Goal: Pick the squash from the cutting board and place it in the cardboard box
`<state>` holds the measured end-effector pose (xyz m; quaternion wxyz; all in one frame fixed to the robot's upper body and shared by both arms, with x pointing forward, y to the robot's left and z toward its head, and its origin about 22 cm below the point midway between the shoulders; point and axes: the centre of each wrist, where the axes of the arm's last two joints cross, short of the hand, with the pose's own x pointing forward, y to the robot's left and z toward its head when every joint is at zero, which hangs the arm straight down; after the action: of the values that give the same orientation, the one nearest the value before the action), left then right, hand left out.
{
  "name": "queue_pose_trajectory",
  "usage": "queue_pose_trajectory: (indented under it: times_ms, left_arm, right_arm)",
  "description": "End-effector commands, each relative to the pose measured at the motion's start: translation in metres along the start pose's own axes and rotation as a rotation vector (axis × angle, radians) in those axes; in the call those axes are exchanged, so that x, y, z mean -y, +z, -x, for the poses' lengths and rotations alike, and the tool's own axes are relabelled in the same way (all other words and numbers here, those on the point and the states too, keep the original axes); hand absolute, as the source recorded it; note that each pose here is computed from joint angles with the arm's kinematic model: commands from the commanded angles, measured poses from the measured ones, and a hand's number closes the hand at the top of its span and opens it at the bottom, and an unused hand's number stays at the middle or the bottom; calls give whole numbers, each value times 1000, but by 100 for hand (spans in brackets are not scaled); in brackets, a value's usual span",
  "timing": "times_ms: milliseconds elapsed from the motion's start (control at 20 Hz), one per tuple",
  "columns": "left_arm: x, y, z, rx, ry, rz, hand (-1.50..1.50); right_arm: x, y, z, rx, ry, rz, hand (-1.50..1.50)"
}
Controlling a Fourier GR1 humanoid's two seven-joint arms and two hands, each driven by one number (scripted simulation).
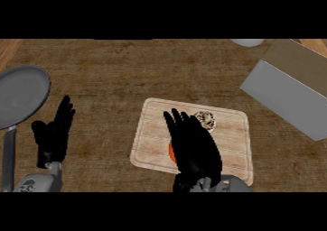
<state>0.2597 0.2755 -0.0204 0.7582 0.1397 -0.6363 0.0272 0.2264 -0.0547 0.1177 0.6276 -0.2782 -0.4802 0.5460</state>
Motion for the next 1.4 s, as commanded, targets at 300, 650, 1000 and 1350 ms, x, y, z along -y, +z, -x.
queue_pose_trajectory:
  times_ms: [300, 650, 1000, 1350]
  left_arm:
    - [4, 4, 1, -8, -9, -12, 0]
    - [9, -4, 9, -7, 9, 15, 0]
    - [17, 9, 10, 11, 3, -1, 0]
    - [2, -8, 4, -11, 1, -17, 0]
  right_arm:
    - [-19, -22, 13, -143, 88, -54, -150]
    - [-26, -45, 8, -147, 87, -48, -150]
    - [-34, -43, 19, -146, 76, -57, -150]
    - [-51, -51, 28, -118, 88, -57, -150]
